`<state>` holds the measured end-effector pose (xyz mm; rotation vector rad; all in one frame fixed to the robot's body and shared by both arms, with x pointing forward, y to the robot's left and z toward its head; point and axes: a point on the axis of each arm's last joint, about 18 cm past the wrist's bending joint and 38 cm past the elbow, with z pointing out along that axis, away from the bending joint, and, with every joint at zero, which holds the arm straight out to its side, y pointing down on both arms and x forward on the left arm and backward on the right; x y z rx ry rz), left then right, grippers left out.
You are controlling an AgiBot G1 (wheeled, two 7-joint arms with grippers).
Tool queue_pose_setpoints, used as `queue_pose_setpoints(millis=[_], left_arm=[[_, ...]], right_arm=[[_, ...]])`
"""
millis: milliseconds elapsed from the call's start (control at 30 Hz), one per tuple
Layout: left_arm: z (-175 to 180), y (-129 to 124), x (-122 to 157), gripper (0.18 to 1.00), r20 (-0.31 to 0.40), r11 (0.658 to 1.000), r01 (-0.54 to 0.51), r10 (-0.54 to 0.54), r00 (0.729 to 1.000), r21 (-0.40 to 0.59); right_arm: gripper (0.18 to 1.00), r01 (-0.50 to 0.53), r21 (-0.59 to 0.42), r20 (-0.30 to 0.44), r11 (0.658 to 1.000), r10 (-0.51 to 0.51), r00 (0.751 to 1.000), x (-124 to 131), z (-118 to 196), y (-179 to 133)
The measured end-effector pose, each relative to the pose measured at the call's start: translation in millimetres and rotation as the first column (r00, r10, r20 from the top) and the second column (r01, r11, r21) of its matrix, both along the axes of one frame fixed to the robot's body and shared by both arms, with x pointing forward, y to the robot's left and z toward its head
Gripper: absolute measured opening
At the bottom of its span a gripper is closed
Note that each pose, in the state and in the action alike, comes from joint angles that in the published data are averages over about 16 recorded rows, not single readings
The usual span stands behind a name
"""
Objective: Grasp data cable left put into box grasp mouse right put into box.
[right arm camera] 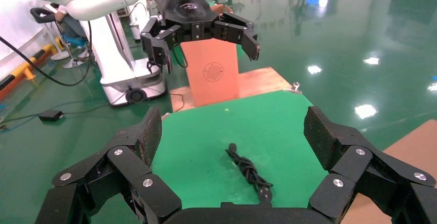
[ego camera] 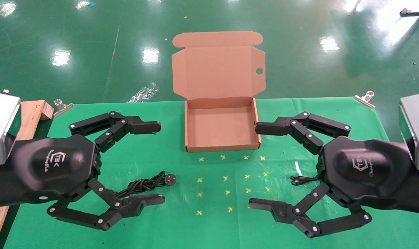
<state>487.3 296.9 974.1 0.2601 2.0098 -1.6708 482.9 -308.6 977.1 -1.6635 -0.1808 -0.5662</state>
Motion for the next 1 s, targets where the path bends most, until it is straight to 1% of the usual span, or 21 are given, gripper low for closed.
queue_pose_setpoints(millis=[133,200,267,433,600,700,800,900,1000], left_arm=[[-19.8,-1.5,14.9,1.001,0.006,0.991,-0.061,0.060,0.998,0.120],[-32.2,-1.6,24.9,1.001,0.010,0.976,-0.098,0.098,0.995,0.192],[-45.2,-1.2,36.7,1.001,0.015,0.954,-0.141,0.142,0.990,0.266],[-74.0,-0.2,70.6,1.001,0.045,0.866,-0.255,0.261,0.964,0.430],[-94.7,-4.2,104.3,1.001,0.102,0.763,-0.358,0.362,0.926,0.539],[-101.6,-9.4,122.5,1.001,0.140,0.709,-0.410,0.408,0.902,0.573],[-105.1,-15.0,137.7,1.001,0.180,0.664,-0.453,0.439,0.880,0.595],[-107.4,-19.2,149.3,1.001,0.216,0.626,-0.484,0.456,0.863,0.611],[-109.3,-20.7,157.8,1.001,0.240,0.596,-0.505,0.469,0.850,0.624]], right_arm=[[1.001,0.056,-0.048,-0.027,0.997,-0.058,0.998,6.8,-13.1,-7.3],[1.001,0.088,-0.074,-0.039,0.993,-0.091,0.995,10.3,-20.1,-11.9],[1.001,0.119,-0.101,-0.050,0.988,-0.125,0.991,13.6,-27.2,-17.0],[1.001,0.184,-0.142,-0.067,0.973,-0.195,0.978,19.7,-39.8,-27.9],[1.001,0.218,-0.156,-0.068,0.963,-0.230,0.971,20.7,-44.4,-33.8],[1.001,0.229,-0.158,-0.069,0.960,-0.242,0.968,19.9,-46.0,-36.2],[1.001,0.238,-0.159,-0.069,0.958,-0.251,0.965,18.9,-47.2,-38.2],[1.001,0.245,-0.162,-0.068,0.956,-0.259,0.964,17.9,-48.3,-39.3],[1.001,0.250,-0.165,-0.067,0.954,-0.264,0.962,17.2,-49.0,-39.8]])
